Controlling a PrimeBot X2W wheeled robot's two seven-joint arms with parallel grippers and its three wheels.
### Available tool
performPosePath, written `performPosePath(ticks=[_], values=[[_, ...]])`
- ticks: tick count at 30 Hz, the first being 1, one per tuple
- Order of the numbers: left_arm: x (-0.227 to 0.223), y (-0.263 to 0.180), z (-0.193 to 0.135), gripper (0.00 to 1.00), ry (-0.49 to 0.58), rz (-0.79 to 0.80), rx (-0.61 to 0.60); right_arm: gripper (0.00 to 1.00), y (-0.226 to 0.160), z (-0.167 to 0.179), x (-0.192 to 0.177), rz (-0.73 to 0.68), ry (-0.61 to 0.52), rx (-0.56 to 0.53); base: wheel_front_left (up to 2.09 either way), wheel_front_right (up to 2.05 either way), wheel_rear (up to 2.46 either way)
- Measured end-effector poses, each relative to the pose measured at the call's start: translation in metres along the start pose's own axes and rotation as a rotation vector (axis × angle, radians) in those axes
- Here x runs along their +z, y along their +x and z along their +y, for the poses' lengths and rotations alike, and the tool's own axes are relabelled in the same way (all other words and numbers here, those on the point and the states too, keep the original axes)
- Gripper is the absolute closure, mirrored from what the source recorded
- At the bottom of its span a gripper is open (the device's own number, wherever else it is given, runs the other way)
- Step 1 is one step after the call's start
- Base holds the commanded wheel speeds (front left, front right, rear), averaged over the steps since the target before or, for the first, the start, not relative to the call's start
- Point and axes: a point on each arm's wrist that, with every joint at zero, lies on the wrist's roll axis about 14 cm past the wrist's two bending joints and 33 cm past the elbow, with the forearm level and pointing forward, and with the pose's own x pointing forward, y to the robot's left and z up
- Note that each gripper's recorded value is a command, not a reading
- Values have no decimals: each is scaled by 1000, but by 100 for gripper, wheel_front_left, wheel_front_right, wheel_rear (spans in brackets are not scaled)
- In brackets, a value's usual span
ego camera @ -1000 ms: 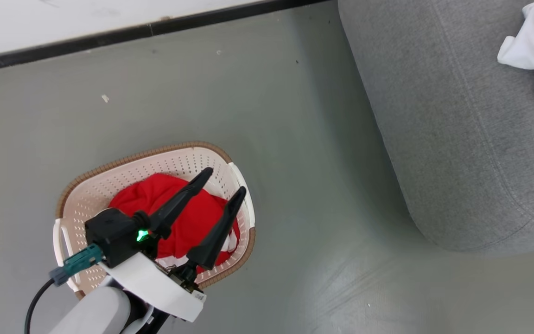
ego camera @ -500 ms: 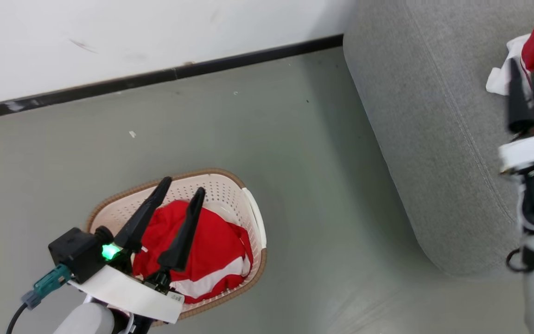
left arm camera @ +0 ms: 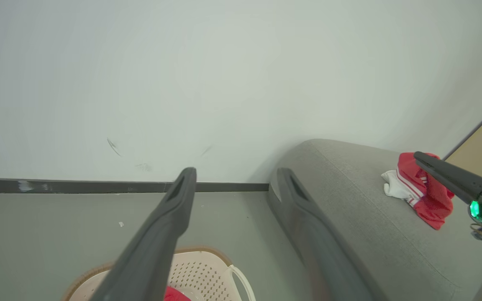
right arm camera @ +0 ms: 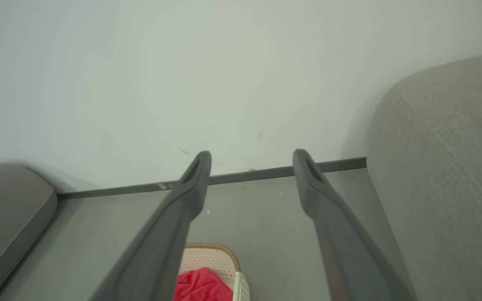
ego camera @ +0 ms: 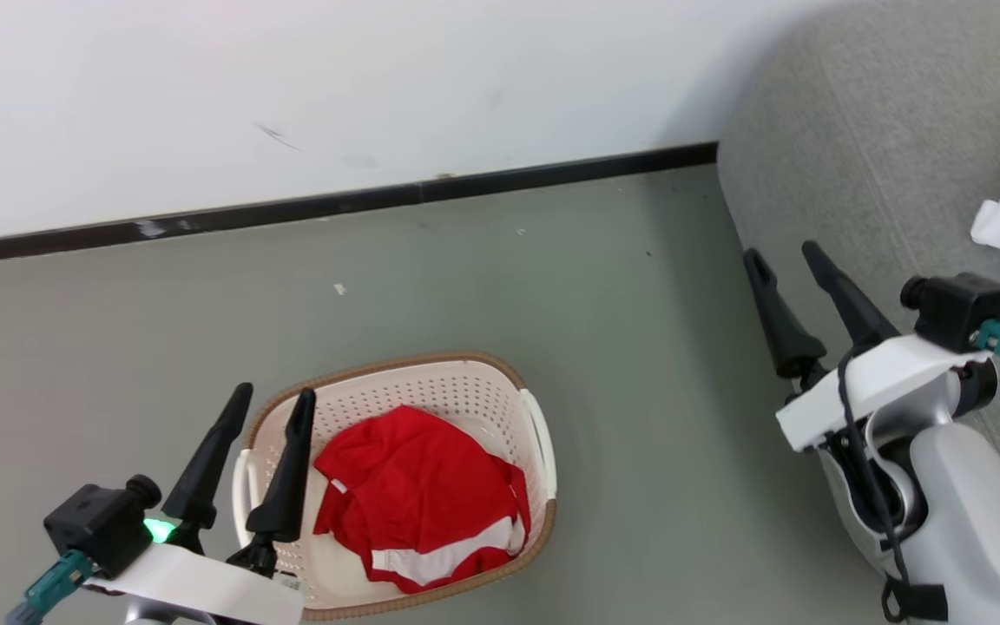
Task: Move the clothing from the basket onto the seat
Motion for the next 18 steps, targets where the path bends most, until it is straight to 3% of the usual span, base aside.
performPosePath(ticks=[4,8,18], values=[[19,-12,14,0,28,-57,68,0,-4,18,-7,14,-77,70,0,0,0],[35,-30,23,0,75,-101,115,0,-12,41,-20,38,-260,192,0,0,0],[44,-61,32,0,101,-128,170,0,-44,56,-66,142,-228,223,0,0,0]])
